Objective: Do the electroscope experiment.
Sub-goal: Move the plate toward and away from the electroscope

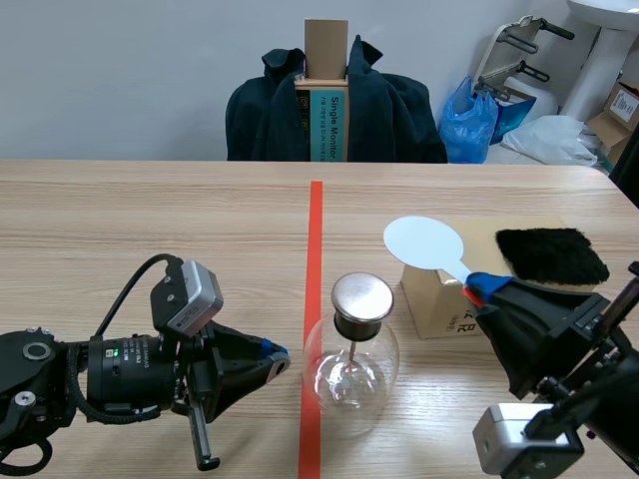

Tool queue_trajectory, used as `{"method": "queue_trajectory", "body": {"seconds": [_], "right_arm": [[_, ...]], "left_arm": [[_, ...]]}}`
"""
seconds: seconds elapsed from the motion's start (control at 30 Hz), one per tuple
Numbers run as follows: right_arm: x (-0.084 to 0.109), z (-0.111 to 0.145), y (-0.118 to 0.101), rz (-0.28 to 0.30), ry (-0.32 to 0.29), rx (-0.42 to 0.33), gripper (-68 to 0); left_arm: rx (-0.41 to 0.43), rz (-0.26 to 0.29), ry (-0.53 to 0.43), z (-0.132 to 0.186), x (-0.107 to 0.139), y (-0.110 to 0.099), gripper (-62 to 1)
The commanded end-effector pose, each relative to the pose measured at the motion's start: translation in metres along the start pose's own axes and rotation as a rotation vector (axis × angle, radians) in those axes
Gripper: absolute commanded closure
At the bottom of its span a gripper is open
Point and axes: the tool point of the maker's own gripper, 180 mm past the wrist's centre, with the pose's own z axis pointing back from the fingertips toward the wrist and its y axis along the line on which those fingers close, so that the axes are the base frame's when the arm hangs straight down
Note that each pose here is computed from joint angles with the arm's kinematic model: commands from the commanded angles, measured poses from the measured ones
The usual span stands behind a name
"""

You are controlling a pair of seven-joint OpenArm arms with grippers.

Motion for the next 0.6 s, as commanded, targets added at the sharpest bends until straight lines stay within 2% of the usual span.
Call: {"method": "queue_trajectory", "body": {"seconds": [0.0,0.37,0.57], "right_arm": [[-0.001,-0.004,-0.010,0.018,-0.014,-0.032,-0.8],[0.032,0.000,-0.011,0.039,-0.199,-0.039,-0.8],[0.042,0.002,-0.011,0.040,-0.253,-0.038,-0.8]], "left_arm": [[-0.001,-0.011,-0.039,-0.001,0.012,0.001,-2.7],[-0.001,-0.011,-0.039,-0.001,0.012,0.001,-2.7],[-0.001,-0.011,-0.039,-0.001,0.012,0.001,-2.7]]}}
